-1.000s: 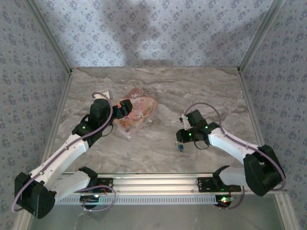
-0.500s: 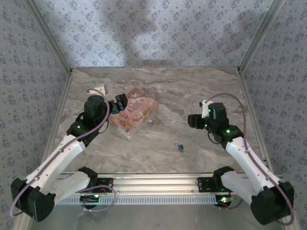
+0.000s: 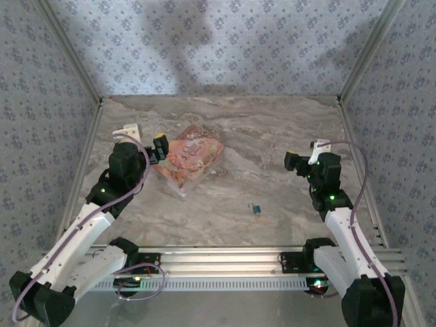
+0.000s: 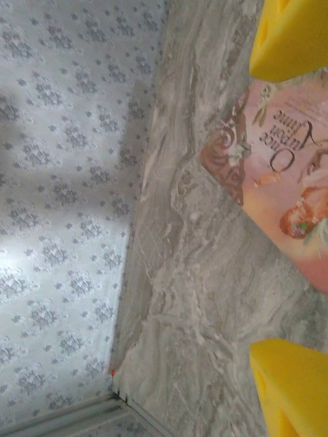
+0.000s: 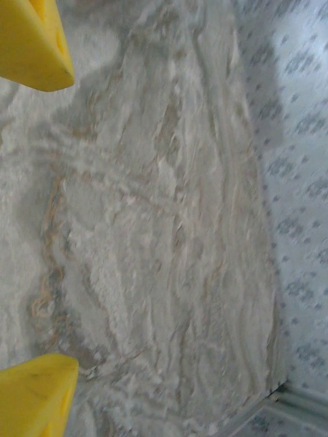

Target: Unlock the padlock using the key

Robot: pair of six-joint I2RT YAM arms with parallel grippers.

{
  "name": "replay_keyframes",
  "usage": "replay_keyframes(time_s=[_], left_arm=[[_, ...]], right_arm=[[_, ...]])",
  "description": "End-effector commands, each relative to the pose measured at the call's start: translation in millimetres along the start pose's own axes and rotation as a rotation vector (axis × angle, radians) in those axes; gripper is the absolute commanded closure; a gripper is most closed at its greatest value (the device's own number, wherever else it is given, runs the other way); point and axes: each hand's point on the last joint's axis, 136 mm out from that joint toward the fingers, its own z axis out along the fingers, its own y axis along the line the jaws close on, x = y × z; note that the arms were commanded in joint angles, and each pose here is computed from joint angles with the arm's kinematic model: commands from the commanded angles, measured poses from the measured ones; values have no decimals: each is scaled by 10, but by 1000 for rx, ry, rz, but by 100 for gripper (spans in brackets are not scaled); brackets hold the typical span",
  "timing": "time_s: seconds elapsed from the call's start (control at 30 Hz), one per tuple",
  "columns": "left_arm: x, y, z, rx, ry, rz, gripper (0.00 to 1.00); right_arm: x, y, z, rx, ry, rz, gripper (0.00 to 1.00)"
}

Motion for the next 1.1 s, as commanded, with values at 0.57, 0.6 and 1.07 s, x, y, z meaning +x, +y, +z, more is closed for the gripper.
replay_keyframes(time_s=[0.57,0.6,1.07], left_arm=[[307,335,84,-104,-1,45,3],[316,332,88,-103,3,45,3],[402,317,144,-99,41,51,2]], right_arm=[[465,-446,681,58,-30,-41,0],[467,-439,708,49,-37,-41,0],[621,-391,1037,2,-29,-96,0]])
